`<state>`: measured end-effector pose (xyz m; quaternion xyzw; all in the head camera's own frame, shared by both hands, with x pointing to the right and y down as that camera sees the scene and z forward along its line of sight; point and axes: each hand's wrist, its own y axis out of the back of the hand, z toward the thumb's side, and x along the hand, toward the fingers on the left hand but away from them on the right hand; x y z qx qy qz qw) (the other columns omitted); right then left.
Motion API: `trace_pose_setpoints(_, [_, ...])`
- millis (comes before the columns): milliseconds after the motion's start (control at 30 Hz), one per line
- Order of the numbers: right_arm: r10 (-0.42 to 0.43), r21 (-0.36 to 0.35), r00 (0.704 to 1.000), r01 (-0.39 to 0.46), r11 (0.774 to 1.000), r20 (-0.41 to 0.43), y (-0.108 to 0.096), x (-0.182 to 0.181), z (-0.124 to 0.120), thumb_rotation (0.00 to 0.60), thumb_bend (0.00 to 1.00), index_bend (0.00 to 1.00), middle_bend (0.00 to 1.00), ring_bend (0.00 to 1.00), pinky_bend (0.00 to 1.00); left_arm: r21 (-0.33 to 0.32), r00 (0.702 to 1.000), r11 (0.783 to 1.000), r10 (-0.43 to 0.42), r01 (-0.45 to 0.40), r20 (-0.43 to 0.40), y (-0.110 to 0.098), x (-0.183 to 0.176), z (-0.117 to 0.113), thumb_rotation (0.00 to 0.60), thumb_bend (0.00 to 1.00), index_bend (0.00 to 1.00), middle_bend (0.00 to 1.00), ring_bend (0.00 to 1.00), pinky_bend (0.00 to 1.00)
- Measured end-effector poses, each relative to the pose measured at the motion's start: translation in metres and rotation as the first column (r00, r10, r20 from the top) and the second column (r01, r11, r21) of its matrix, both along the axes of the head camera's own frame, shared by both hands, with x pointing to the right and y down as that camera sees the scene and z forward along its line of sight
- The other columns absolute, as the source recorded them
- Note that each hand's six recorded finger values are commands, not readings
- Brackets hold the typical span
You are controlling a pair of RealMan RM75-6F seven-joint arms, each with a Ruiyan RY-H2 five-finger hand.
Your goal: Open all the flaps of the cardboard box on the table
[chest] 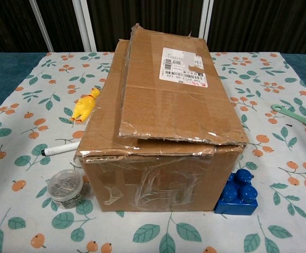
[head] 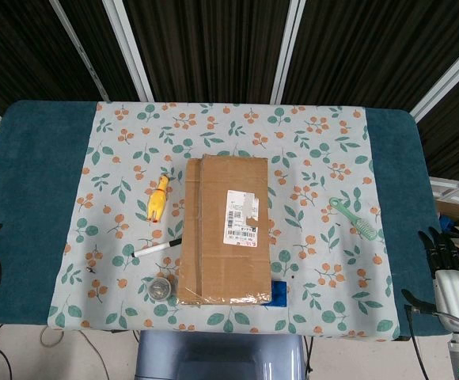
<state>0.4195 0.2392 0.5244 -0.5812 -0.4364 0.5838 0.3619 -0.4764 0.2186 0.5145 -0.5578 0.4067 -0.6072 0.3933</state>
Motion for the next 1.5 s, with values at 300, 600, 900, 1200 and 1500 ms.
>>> trace_pose_setpoints(300, [0.0,0.001,1.0,0.0,1.0,0.002,0.0,0.0,-0.001,0.6,0.09,0.0,0.01,0.04,0.15,-0.006,1.0,1.0,0.001,-0.001,-0.001,0.001,0.001,0.0,0.6,0.59,0.16,0.12,0.03,0.0])
trace_pose_setpoints(600, [0.006,0.008,1.0,-0.006,1.0,0.004,-0.001,0.001,-0.003,0.6,0.09,0.0,0.01,0.04,0.15,-0.013,1.0,1.0,0.007,-0.007,-0.009,0.001,0.001,0.002,0.6,0.59,0.16,0.12,0.03,0.0])
trace_pose_setpoints(900, [0.001,-0.006,1.0,-0.001,1.0,0.001,0.0,0.001,0.001,0.6,0.09,0.0,0.01,0.04,0.15,-0.012,0.999,1.0,0.002,-0.002,-0.033,0.0,0.001,0.002,0.6,0.59,0.16,0.12,0.03,0.0])
trace_pose_setpoints(1200, [0.004,0.016,1.0,-0.004,1.0,0.005,-0.001,0.0,-0.004,0.6,0.09,0.0,0.01,0.04,0.15,-0.128,0.949,0.991,-0.064,0.025,-0.31,0.008,0.018,0.006,0.6,0.59,0.17,0.13,0.03,0.0])
trace_pose_setpoints(1500, [0.013,0.016,1.0,-0.013,1.0,0.014,-0.002,0.003,-0.005,0.6,0.09,0.0,0.01,0.04,0.15,-0.342,0.754,0.94,-0.239,0.02,-0.612,-0.006,0.035,0.011,0.6,0.59,0.16,0.12,0.04,0.02])
